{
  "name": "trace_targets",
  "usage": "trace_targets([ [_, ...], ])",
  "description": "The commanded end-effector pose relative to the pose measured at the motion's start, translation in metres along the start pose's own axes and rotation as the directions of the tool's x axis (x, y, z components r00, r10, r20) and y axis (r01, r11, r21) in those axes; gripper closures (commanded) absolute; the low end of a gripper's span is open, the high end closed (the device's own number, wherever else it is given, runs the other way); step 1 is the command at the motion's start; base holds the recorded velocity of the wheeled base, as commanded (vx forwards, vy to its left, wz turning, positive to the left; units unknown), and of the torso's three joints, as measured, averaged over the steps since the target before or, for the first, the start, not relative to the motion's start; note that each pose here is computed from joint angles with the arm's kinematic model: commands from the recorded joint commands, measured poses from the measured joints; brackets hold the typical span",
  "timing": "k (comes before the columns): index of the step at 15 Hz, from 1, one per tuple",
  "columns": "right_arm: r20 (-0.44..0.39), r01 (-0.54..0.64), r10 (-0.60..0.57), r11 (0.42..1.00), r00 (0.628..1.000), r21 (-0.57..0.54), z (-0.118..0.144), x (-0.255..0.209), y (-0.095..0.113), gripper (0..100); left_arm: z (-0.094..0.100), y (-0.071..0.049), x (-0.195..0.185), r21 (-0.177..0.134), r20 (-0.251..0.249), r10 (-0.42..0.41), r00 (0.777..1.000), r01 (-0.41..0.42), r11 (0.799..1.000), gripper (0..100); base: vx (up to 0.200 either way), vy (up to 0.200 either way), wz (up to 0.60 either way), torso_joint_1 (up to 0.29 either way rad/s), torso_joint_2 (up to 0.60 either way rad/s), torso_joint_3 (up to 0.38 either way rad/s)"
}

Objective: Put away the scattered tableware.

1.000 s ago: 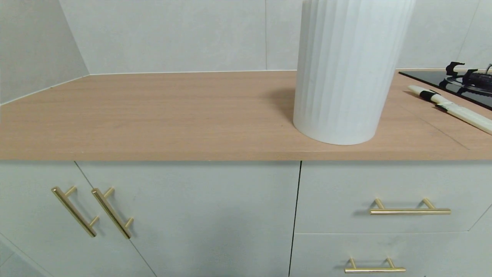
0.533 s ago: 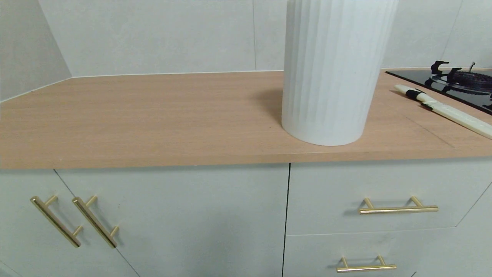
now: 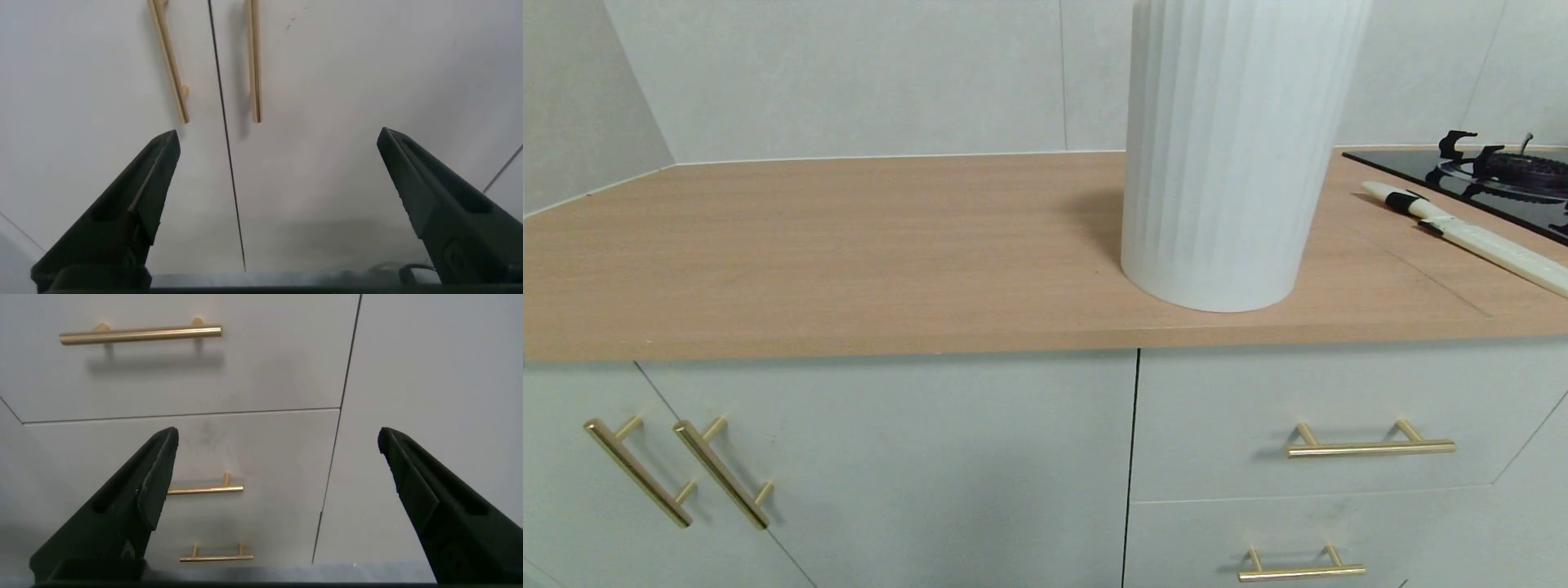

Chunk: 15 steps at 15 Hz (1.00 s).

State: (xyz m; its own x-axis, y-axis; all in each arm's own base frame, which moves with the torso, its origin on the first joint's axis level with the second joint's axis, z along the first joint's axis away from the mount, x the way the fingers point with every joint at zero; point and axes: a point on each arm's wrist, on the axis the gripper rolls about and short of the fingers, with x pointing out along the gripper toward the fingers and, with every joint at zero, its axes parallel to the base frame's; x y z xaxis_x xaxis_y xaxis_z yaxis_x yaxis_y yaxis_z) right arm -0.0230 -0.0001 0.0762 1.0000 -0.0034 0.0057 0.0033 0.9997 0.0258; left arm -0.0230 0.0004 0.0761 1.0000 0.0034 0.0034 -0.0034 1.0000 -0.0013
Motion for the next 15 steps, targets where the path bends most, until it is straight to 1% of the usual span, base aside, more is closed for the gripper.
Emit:
trace_targets([
  [1,-0.001,0.000,0.000,1.000,1.000,-0.001,0.0000,0.0001,0.0000,0,0.0000,0.0000,0.0000,0.000,0.000,0.000,1.000,0.000,1.000,0,0.000,-0.200,0.00,0.007,0.00,0.002],
  [5,-0.001,0.000,0.000,1.000,1.000,0.000,0.0000,0.0001,0.0000,0,0.0000,0.0000,0.0000,0.000,0.000,0.001,1.000,-0.001,1.000,0,0.000,-0.200,0.00,0.002,0.00,0.001],
  [15,-0.001,0.000,0.000,1.000,1.000,-0.001,0.0000,0.0001,0.0000,0,0.0000,0.0000,0.0000,0.000,0.000,0.001,1.000,-0.001,1.000,0,0.000,0.000,0.00,0.000,0.00,0.000],
])
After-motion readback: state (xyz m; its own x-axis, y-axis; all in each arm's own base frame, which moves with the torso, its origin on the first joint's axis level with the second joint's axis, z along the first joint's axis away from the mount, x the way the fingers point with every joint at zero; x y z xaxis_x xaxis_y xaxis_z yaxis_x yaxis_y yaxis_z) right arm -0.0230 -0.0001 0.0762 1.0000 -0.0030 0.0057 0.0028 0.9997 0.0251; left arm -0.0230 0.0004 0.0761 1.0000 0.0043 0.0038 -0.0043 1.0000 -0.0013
